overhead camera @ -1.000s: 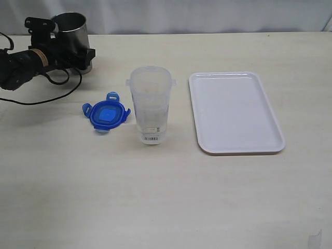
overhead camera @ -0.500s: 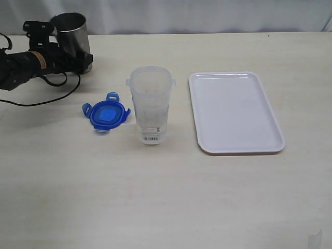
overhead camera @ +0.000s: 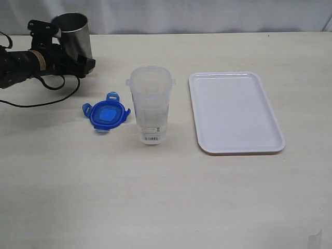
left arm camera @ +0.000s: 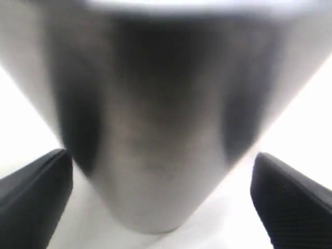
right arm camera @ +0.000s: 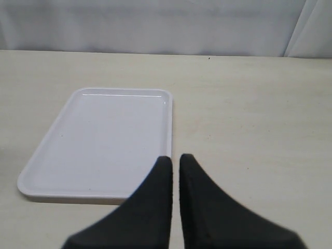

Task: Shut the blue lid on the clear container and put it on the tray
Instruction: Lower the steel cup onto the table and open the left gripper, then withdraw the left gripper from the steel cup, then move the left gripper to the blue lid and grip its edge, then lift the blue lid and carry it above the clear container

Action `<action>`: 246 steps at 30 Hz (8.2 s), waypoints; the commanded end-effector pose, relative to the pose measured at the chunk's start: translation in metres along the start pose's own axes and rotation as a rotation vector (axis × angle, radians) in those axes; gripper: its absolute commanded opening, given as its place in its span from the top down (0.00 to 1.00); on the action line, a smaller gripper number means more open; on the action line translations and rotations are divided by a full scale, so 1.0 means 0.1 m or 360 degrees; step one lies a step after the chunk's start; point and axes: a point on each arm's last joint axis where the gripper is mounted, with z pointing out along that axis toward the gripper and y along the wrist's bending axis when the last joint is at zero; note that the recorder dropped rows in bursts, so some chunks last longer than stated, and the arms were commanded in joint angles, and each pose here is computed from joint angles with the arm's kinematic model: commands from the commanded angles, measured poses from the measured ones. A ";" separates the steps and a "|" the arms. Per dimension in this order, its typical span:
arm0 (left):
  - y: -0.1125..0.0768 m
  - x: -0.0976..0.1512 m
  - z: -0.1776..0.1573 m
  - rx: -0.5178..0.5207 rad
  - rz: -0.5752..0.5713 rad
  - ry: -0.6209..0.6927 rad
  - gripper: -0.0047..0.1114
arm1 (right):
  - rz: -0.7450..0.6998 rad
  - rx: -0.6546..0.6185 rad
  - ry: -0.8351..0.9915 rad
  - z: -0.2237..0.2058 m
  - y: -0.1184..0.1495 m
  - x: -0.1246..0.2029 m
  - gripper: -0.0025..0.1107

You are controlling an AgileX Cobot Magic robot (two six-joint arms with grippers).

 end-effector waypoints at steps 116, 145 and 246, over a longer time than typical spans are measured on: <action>-1.07 0.30 -0.61 -0.0224 -0.0276 0.0694 0.61 | 0.0004 0.0005 -0.0011 0.00 0.00 0.00 0.93; -1.07 0.13 -0.80 -0.0261 -0.0242 0.0748 0.62 | 0.0004 0.0005 -0.0011 0.00 0.00 0.00 0.93; -1.85 -1.16 -1.85 0.0057 0.1335 -0.0296 0.96 | 0.0004 0.0005 -0.0011 0.00 0.00 0.00 0.93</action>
